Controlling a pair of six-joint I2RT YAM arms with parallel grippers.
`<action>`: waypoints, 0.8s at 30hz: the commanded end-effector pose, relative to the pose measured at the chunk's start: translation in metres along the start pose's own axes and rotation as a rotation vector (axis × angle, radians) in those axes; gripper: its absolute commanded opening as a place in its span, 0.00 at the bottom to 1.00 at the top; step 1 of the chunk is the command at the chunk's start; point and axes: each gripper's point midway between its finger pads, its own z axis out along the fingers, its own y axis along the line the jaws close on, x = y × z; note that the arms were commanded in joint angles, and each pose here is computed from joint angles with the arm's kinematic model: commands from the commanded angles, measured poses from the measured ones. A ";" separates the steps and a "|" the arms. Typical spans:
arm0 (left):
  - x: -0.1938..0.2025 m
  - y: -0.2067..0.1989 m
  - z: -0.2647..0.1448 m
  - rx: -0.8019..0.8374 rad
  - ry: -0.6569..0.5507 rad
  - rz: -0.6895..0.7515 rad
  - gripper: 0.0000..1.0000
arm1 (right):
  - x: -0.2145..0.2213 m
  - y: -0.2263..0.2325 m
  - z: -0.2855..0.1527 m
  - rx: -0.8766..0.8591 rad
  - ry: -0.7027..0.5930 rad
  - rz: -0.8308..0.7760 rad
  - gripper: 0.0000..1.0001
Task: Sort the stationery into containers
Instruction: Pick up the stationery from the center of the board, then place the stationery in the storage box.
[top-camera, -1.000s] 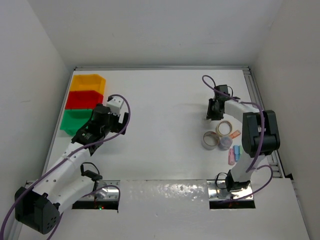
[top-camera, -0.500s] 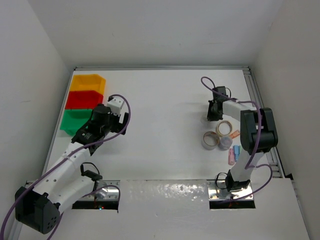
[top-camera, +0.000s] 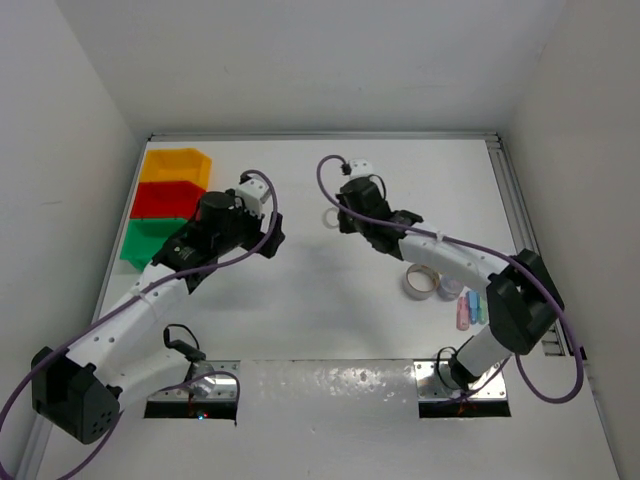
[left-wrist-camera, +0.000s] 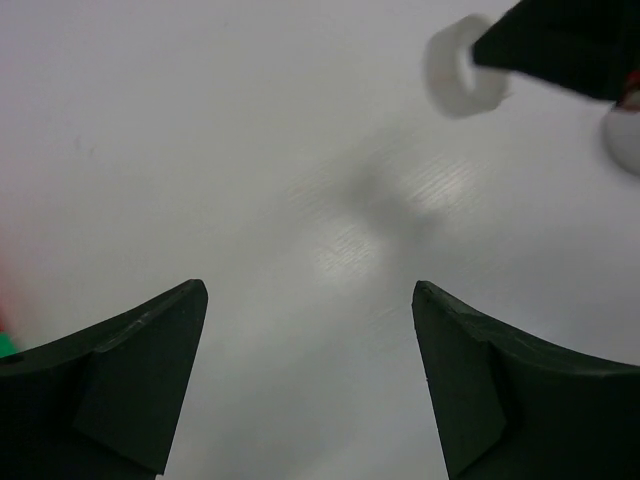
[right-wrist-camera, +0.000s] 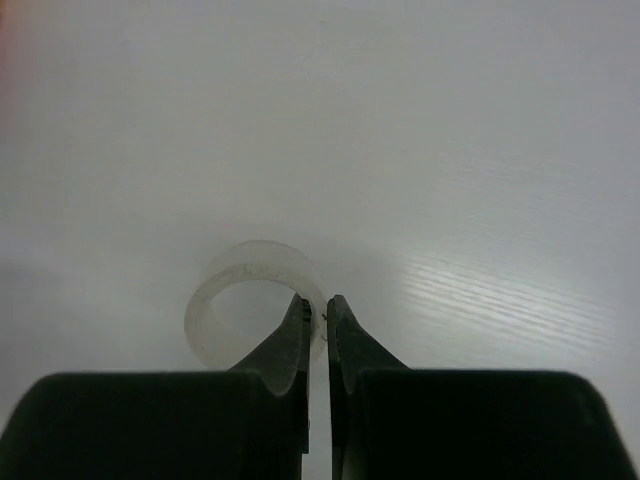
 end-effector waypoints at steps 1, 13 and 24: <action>-0.041 -0.034 -0.003 0.159 -0.109 -0.050 0.81 | -0.035 0.037 0.002 -0.019 -0.129 0.044 0.00; -0.052 -0.031 0.025 0.027 -0.123 -0.193 0.55 | -0.054 0.099 -0.008 -0.040 -0.180 0.112 0.00; -0.066 -0.003 0.032 -0.149 -0.161 -0.179 0.46 | -0.044 0.108 -0.009 -0.056 -0.178 0.153 0.00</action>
